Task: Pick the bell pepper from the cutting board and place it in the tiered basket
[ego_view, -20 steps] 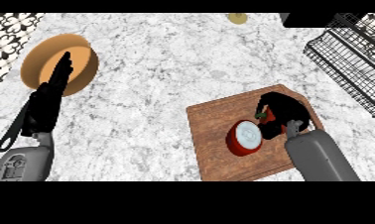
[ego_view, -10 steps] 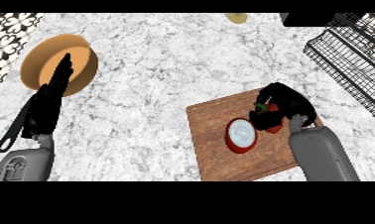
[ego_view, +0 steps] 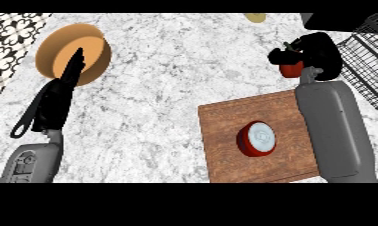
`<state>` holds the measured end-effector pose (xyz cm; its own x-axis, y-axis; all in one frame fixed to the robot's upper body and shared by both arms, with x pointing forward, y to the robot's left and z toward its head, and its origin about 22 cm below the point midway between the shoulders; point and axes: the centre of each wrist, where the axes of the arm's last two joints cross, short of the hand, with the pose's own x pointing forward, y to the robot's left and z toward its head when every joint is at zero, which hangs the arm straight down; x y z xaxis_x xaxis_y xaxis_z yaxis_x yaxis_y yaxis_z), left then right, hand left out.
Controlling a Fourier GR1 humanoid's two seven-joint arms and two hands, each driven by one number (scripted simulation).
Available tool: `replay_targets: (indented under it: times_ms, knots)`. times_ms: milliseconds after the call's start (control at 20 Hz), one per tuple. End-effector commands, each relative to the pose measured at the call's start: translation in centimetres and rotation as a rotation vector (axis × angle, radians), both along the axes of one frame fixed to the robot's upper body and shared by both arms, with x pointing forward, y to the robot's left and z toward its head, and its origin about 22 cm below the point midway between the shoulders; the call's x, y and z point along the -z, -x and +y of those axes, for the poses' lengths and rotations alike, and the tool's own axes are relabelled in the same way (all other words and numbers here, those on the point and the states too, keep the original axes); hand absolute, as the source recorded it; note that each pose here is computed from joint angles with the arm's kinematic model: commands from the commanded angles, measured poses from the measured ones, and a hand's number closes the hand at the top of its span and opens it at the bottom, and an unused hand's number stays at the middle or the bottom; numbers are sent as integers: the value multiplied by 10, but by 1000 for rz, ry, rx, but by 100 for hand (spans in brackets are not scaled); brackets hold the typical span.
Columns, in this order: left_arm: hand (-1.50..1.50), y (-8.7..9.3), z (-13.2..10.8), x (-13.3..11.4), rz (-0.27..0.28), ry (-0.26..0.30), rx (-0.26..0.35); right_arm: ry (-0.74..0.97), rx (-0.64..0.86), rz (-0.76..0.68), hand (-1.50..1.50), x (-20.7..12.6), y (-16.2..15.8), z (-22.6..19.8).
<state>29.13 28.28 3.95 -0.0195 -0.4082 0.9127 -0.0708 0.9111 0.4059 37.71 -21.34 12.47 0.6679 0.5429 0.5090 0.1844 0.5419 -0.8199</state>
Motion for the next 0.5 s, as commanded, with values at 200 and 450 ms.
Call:
replay_targets:
  times_ms: [200,450]
  knots:
    - [0,-3,-7,-3,-6,-7,24,256,401,-392,150,-83,-40,-6]
    - [0,-1,-10,-5,2,-23,30,407,508,-414,150,-108,-62,-5]
